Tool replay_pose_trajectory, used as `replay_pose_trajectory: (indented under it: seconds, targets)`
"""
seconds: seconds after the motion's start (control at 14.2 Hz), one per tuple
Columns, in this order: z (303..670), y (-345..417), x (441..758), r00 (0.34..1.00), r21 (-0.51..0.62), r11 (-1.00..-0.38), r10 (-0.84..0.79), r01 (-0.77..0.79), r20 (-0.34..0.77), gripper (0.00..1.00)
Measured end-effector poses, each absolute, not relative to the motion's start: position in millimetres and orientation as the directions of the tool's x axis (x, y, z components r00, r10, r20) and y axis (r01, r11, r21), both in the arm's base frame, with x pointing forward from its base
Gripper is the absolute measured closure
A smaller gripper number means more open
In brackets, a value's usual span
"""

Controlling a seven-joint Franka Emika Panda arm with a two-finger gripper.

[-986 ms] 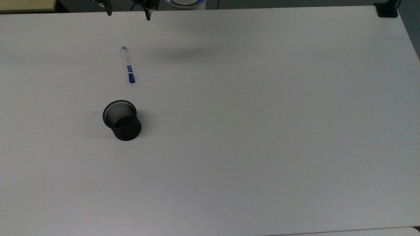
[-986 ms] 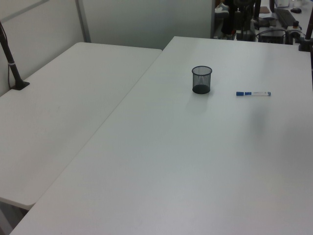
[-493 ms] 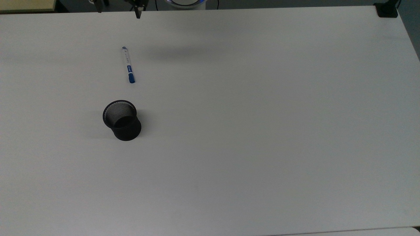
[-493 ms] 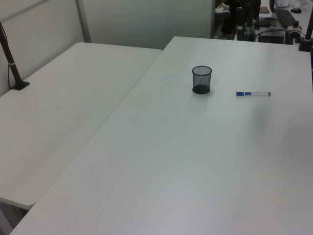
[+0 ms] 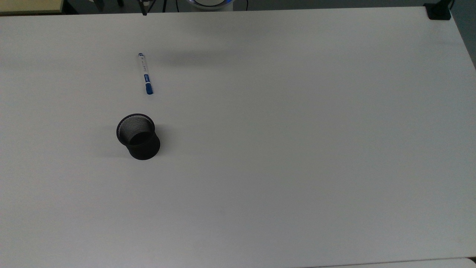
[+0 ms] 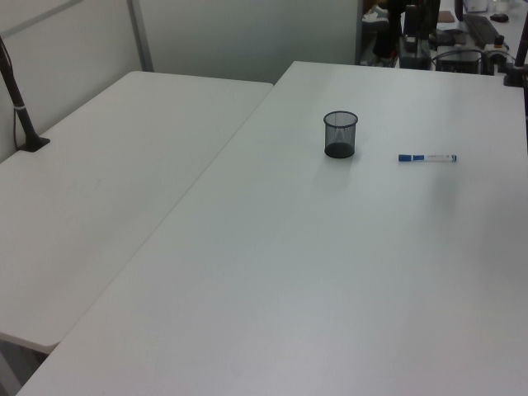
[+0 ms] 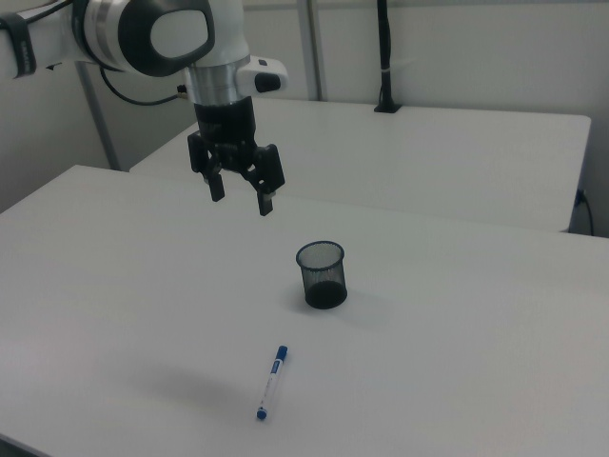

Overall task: Insert the marker
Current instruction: 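Move the gripper toward the white blue-capped marker on the table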

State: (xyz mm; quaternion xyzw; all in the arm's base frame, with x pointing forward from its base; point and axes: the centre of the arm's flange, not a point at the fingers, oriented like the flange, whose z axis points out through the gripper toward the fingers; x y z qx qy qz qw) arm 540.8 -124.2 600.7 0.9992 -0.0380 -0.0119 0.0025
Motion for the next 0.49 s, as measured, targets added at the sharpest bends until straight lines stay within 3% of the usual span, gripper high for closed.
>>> replay_pose_trajectory:
  seconds: [0.49]
  targets:
    - [601.0,-124.9,539.9,0.997,0.004,-0.997,-0.073,-0.073,-0.026,0.0]
